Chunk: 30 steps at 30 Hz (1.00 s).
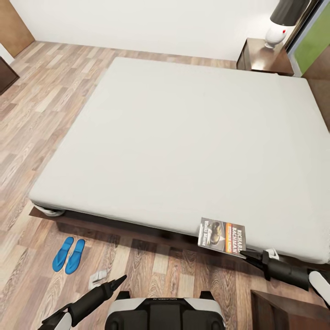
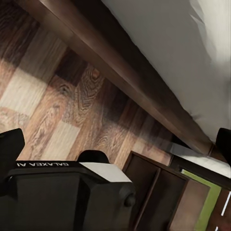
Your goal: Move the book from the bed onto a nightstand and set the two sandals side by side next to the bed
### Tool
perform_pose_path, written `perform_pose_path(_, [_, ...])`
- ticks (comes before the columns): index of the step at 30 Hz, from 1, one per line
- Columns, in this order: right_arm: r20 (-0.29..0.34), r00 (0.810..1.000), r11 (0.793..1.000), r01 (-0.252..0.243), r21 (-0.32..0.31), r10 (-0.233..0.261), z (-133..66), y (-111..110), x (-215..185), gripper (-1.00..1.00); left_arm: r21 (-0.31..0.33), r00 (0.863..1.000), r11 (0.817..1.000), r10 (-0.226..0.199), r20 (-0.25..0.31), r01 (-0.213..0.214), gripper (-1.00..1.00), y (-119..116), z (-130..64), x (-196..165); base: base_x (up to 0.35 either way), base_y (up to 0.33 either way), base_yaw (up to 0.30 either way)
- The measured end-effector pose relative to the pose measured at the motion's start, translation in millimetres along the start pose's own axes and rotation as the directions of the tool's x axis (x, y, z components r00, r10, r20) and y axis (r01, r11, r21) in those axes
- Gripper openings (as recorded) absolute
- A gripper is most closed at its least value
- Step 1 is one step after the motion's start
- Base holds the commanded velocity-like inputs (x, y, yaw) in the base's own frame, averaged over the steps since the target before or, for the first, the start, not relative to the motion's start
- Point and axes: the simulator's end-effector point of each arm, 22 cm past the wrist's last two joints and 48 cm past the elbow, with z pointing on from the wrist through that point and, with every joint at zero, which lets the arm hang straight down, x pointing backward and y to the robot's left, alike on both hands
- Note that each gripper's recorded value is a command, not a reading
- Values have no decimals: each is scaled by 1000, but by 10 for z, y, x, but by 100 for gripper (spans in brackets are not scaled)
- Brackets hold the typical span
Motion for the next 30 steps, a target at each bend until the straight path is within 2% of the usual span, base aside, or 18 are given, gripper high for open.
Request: perform_pose_path(30, [9,1000,1000,4,7,-4,-195,123,171,-100,-5,1000,1000,-2,-1,2,100,-174,-249,66,0,0,0])
